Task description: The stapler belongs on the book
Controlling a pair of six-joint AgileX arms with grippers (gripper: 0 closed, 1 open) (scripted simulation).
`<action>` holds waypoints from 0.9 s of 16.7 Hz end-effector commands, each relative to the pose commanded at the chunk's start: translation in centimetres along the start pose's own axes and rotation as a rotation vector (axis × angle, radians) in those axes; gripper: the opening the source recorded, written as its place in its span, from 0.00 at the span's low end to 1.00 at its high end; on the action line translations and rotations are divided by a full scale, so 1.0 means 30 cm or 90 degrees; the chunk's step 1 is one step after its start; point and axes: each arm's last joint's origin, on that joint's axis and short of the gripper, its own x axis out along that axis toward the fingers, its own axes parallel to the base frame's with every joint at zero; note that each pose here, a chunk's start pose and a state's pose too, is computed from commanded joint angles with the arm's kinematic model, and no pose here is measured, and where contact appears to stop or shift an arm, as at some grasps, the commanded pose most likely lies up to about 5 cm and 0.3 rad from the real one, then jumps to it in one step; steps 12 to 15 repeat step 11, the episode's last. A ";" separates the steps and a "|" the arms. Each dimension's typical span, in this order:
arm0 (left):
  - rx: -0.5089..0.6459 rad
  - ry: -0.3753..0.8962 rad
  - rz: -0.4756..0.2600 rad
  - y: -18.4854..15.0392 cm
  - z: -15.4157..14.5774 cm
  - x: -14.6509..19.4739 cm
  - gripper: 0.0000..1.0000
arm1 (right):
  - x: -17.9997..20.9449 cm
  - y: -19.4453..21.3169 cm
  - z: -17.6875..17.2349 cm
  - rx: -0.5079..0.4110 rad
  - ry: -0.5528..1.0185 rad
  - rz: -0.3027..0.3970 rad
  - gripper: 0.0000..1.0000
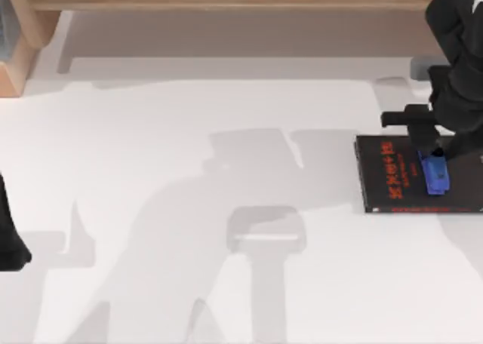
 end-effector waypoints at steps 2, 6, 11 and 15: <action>0.000 0.000 0.000 0.000 0.000 0.000 1.00 | 0.000 0.000 0.000 0.000 0.000 0.000 0.75; 0.000 0.000 0.000 0.000 0.000 0.000 1.00 | 0.000 0.000 0.000 0.000 0.000 0.000 1.00; 0.000 0.000 0.000 0.000 0.000 0.000 1.00 | 0.000 0.000 0.000 0.000 0.000 0.000 1.00; 0.000 0.000 0.000 0.000 0.000 0.000 1.00 | 0.000 0.000 0.000 0.000 0.000 0.000 1.00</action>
